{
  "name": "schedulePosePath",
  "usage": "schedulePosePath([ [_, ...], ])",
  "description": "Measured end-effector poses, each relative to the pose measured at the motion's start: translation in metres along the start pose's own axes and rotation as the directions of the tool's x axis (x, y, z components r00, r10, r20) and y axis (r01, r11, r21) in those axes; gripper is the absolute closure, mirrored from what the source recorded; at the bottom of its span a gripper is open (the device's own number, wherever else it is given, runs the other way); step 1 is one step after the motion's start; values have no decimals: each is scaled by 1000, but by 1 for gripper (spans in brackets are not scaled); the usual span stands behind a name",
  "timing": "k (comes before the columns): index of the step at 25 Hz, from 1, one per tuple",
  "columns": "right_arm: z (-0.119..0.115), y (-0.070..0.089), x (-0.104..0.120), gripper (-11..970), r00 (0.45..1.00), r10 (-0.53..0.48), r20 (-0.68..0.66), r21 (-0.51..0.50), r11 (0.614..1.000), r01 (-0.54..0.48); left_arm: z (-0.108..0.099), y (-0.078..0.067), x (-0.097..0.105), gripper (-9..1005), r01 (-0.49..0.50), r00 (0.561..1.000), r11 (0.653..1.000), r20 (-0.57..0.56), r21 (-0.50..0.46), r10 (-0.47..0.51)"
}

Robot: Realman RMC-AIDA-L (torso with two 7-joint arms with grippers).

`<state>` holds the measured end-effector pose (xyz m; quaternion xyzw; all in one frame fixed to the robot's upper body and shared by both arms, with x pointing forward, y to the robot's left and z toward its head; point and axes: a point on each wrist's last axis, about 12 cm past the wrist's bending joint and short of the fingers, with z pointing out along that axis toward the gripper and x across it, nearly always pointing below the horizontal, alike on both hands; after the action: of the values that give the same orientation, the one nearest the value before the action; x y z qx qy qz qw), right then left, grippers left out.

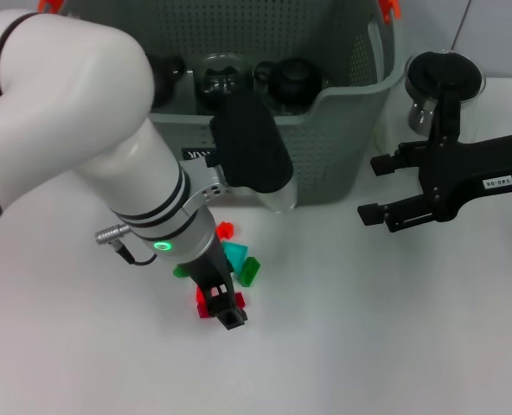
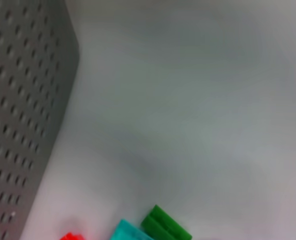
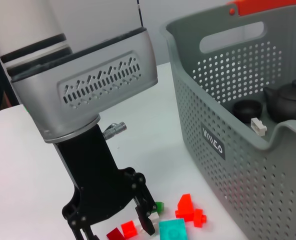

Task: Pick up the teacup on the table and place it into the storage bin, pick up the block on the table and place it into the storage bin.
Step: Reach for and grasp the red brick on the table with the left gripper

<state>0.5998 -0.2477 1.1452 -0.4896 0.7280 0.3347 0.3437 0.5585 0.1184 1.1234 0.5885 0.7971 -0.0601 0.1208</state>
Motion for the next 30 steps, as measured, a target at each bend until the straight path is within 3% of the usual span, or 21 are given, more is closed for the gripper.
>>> schedulePosePath([
  [16,0,0,0,43,1000,0,8,3,1000,0,5,-9,-7,293,-49,998,999,-27,17,50],
  [21,0,0,0,44,1000,-2,9,3,1000,2,8,-7,-7,425,-45,998,999,-35,18,46],
  [30,0,0,-1,44,1000,-5,9,3,1000,5,10,-6,-8,452,-48,998,999,-37,15,48],
])
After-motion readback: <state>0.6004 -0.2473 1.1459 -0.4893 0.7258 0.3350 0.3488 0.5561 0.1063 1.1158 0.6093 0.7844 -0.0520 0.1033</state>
